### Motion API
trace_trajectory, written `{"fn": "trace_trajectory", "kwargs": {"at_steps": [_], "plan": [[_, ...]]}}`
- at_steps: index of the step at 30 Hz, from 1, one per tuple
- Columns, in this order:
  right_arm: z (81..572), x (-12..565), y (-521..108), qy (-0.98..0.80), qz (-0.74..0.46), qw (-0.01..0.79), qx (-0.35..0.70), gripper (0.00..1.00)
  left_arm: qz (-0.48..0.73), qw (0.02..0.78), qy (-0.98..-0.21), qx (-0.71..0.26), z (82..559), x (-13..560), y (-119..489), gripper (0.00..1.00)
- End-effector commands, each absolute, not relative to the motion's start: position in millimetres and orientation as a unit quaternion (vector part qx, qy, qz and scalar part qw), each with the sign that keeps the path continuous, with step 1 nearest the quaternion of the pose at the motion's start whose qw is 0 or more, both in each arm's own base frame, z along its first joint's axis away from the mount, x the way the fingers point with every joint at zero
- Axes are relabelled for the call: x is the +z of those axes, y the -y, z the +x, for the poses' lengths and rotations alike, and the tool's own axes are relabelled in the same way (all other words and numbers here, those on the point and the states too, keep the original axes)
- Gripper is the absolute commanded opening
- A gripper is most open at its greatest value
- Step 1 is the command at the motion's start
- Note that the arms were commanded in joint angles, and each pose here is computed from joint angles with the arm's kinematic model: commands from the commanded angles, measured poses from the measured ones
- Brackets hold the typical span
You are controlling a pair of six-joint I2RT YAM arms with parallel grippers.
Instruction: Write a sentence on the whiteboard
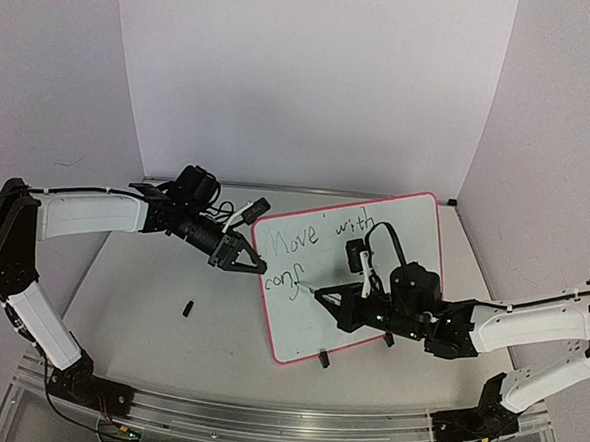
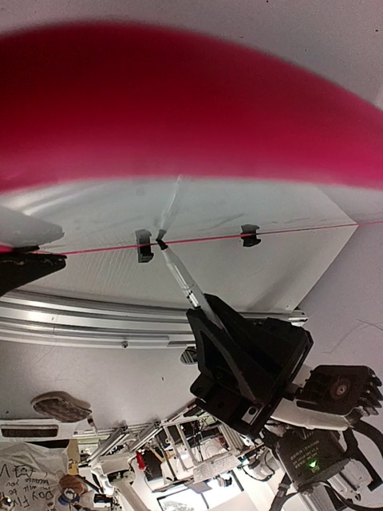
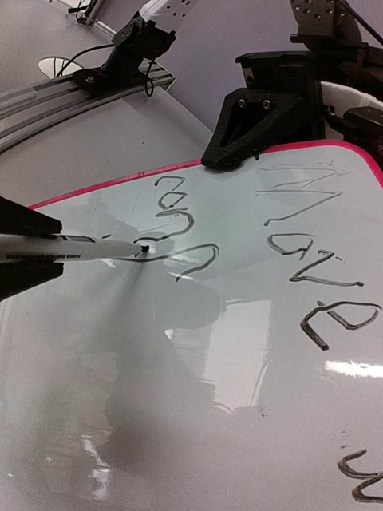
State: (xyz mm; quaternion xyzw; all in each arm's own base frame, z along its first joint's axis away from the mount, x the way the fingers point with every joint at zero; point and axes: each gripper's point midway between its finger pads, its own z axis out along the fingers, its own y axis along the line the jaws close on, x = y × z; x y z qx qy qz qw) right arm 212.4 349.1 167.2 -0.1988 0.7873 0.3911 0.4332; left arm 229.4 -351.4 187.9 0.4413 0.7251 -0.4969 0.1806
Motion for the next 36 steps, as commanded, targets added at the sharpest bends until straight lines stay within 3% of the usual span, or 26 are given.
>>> {"fn": "trace_trajectory", "kwargs": {"at_steps": [1, 36], "plan": [[224.9, 179.3, -350.2, -0.783, -0.184, 0.457, 0.379, 0.0, 0.475, 0.182, -0.709, -0.489, 217.6, 189.3, 358.3, 0.0], [231.7, 188.4, -323.4, -0.79, -0.158, 0.487, 0.337, 0.0, 0.476, 0.182, -0.709, -0.487, 217.6, 189.3, 358.4, 0.0]]}}
